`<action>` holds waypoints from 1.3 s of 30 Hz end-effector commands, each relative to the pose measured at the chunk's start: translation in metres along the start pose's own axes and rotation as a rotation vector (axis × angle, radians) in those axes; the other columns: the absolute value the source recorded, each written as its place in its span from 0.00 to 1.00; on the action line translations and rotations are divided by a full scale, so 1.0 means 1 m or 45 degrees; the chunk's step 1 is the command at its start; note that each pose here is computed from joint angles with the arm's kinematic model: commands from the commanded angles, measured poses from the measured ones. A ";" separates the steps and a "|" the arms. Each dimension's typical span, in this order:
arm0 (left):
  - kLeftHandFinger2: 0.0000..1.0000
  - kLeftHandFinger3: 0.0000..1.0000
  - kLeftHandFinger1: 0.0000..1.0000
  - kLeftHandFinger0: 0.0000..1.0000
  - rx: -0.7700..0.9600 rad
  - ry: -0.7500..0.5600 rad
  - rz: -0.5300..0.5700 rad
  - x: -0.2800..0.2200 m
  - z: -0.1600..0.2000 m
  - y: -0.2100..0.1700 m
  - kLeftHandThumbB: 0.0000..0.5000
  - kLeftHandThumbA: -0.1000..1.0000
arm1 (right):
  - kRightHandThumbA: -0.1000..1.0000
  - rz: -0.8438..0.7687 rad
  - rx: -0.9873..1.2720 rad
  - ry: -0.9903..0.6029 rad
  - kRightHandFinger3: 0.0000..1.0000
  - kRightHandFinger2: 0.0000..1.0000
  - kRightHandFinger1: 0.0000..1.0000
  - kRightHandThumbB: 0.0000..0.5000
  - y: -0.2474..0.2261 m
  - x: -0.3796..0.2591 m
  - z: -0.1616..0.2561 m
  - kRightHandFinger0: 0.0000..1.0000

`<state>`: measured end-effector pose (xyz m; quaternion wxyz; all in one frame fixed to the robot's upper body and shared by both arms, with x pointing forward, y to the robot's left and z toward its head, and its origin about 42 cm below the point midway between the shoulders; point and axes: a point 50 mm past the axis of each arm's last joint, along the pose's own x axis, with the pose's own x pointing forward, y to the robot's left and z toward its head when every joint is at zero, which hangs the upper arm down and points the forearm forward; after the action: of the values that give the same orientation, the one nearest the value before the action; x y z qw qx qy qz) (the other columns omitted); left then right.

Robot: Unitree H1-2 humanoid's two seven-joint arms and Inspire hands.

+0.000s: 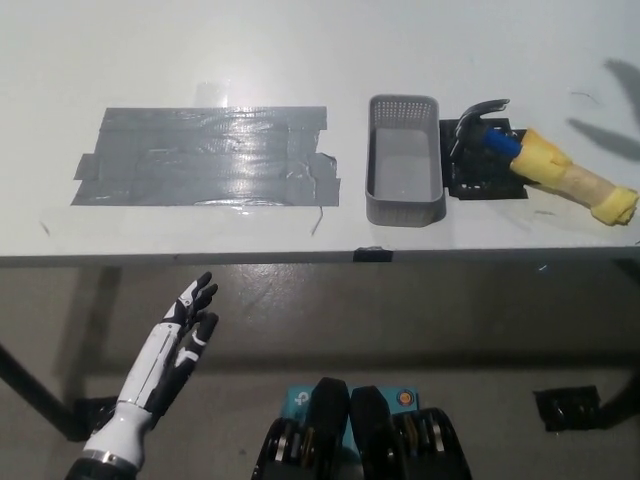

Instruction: The robot picks the hammer with right hand and hits the black area on the desk and places it back.

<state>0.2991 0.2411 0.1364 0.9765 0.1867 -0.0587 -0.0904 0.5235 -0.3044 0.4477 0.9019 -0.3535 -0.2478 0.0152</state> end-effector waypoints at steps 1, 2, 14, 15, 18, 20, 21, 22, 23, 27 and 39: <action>1.00 1.00 1.00 1.00 0.035 -0.148 0.069 0.033 0.030 0.017 0.10 1.00 | 1.00 -0.385 0.144 -0.831 1.00 1.00 1.00 0.88 -0.046 -0.107 0.147 1.00; 1.00 1.00 1.00 1.00 0.024 -0.155 0.065 0.037 0.032 0.015 0.12 1.00 | 1.00 -0.350 0.128 -0.844 1.00 1.00 1.00 0.85 -0.037 -0.125 0.145 1.00; 1.00 1.00 1.00 1.00 -0.031 -0.151 0.057 0.032 0.022 0.010 0.15 1.00 | 1.00 -0.049 0.383 -0.582 1.00 1.00 1.00 0.72 0.100 -0.246 0.082 1.00; 1.00 1.00 1.00 1.00 -0.033 -0.140 0.055 0.030 0.021 0.008 0.16 1.00 | 1.00 -0.040 0.407 -0.535 1.00 1.00 1.00 0.70 0.110 -0.252 0.075 1.00; 1.00 1.00 1.00 1.00 -0.050 -0.119 0.048 0.023 0.016 0.005 0.14 1.00 | 1.00 -0.022 0.475 -0.371 1.00 1.00 1.00 0.63 0.142 -0.268 0.051 1.00; 1.00 1.00 1.00 1.00 -0.055 -0.113 0.048 0.019 0.013 0.004 0.11 1.00 | 1.00 -0.005 0.516 -0.275 1.00 1.00 1.00 0.62 0.161 -0.275 0.036 1.00; 1.00 1.00 1.00 1.00 -0.060 -0.097 0.047 0.013 0.010 0.003 0.13 1.00 | 0.96 0.018 0.562 -0.206 1.00 1.00 1.00 0.54 0.176 -0.283 0.025 1.00; 1.00 1.00 1.00 1.00 -0.055 -0.091 0.047 0.011 0.009 0.002 0.13 1.00 | 0.96 0.020 0.598 -0.137 1.00 1.00 1.00 0.57 0.185 -0.288 0.019 1.00; 1.00 1.00 1.00 1.00 -0.058 -0.090 0.046 0.008 0.007 0.001 0.13 1.00 | 0.98 0.021 0.636 -0.095 1.00 1.00 1.00 0.58 0.193 -0.292 0.014 1.00; 1.00 1.00 1.00 1.00 -0.073 -0.060 0.032 -0.005 0.001 -0.001 0.12 1.00 | 0.99 0.032 0.687 0.030 1.00 1.00 1.00 0.60 0.213 -0.305 0.000 1.00; 1.00 1.00 1.00 1.00 -0.071 -0.019 0.022 -0.021 -0.005 -0.004 0.11 1.00 | 0.96 0.098 0.654 0.227 1.00 1.00 1.00 0.57 0.247 -0.333 -0.046 1.00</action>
<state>0.2803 0.2430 0.1152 0.9828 0.1620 -0.0304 -0.0836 0.2908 -0.2117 0.1100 0.9822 -0.1257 -0.1014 0.0956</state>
